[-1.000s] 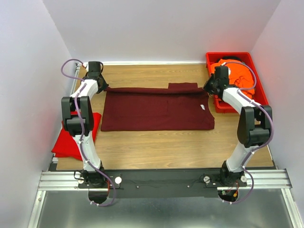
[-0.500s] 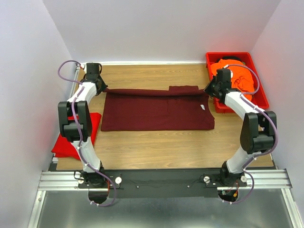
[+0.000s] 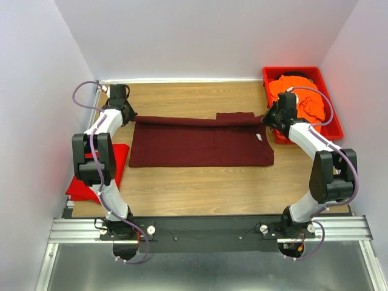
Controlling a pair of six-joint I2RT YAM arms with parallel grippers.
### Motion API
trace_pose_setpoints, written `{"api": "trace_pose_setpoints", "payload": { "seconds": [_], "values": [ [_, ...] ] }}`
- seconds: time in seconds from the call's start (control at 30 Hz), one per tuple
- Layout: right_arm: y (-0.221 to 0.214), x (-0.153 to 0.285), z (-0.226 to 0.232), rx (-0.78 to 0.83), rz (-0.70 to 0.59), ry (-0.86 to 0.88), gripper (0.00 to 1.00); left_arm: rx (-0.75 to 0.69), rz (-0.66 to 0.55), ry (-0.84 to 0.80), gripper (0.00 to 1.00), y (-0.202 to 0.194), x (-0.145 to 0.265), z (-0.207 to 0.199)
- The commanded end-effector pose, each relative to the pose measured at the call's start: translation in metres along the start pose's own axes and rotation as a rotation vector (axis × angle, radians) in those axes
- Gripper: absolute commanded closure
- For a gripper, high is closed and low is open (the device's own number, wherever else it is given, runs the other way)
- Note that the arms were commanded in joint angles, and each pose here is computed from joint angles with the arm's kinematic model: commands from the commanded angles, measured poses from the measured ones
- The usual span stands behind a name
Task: Fold and stack the t-shirts
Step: Fold the tshirt
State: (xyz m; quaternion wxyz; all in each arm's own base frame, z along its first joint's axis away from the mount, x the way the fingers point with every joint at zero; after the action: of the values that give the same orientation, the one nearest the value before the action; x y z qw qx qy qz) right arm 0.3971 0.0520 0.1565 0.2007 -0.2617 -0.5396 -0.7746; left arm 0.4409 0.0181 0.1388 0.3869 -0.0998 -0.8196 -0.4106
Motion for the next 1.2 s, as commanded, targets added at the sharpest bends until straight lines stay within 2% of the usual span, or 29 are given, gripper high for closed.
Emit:
{"api": "trace_pose_setpoints", "payload": {
  "seconds": [0.0,1.07,1.17],
  "values": [
    [0.003,0.012,-0.002,-0.017,-0.025,0.012,1.00,0.024,-0.036,-0.028,1.00,0.008,0.014,0.000],
    [-0.052,0.007,-0.024,-0.023,0.081,-0.036,0.99,0.084,0.040,0.013,1.00,-0.047,0.017,0.037],
    [-0.055,0.005,-0.025,-0.024,0.094,-0.030,0.94,0.090,0.041,0.026,1.00,-0.050,0.017,0.040]
  ]
}}
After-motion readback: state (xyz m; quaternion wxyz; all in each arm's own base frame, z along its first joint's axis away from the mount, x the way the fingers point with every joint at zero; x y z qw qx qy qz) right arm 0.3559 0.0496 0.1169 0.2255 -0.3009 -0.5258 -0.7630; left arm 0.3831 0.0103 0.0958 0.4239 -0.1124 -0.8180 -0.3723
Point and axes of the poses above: each gripper's point midway between its finger pads, its own x axis back along the fingers, its own z axis along the line the jaws close on, y = z × x, the point moved 6 cm from there along x, back along the fingers, and after that the axes turned 11 degrees about x, right-handed, at the moved point
